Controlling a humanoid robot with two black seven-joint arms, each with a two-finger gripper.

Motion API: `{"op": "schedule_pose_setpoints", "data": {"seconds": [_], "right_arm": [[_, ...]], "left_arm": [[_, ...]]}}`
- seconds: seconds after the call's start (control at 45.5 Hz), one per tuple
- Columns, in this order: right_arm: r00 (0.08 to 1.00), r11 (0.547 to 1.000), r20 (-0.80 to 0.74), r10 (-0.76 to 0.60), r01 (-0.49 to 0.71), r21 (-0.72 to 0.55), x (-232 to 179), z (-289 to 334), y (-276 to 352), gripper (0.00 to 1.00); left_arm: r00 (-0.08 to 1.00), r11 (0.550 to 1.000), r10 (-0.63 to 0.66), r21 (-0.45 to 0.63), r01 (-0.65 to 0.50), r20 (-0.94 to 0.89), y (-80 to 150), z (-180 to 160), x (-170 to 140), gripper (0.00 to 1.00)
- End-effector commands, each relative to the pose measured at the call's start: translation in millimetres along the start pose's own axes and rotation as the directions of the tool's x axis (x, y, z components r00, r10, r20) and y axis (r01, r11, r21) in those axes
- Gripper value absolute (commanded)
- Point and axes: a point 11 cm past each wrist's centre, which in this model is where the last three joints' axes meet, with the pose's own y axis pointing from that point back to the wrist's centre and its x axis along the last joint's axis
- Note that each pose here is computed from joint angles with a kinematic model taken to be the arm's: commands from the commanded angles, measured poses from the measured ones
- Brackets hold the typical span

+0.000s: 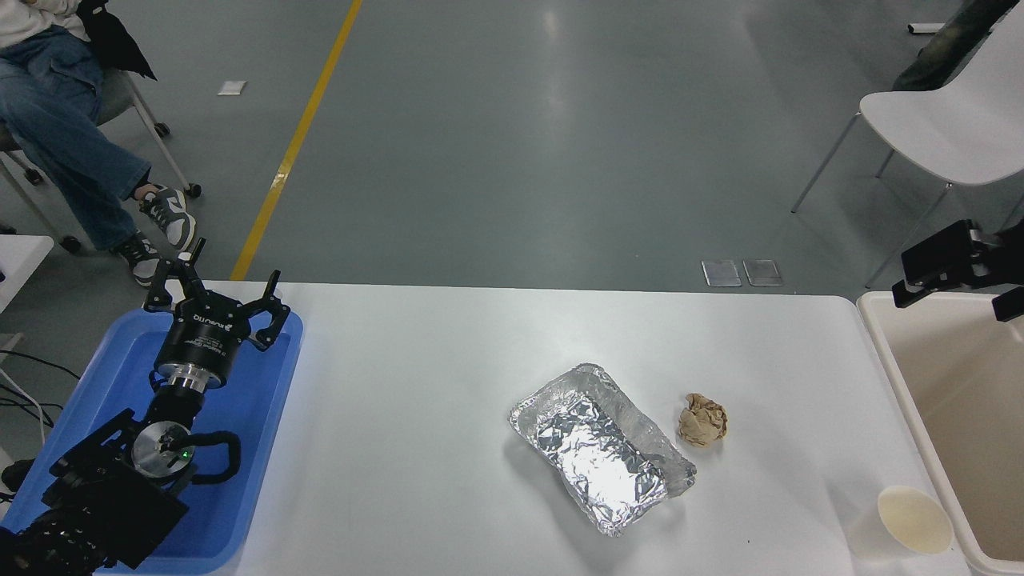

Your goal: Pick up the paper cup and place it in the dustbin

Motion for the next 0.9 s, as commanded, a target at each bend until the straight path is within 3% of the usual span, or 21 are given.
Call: {"op": "schedule_pose_setpoints", "data": {"seconds": [0.0,0.352,0.879], "right_arm": [[0.998,0.998,0.003,-0.056,0.056,-0.029,-20.4,25.7,-18.3,1.00],[0.962,0.960,0.069,-0.263,0.268,-0.081,-103.1,104.7,-95.6,1.00],[0.977,0.979,0.162,-0.137,0.159,-0.128,-133.5,148.7,-181.1,1.00]], "left_arm": [[1.000,1.000,-0.001,0.000,0.001,-0.001,0.0,-0.3,-0.2,1.00],[1.000,1.000,0.000,0.000,0.000,0.000,0.0,-0.3,0.0,1.00],[1.000,1.000,0.000,0.000,0.000,0.001,0.1,0.5,0.2,1.00]]}}
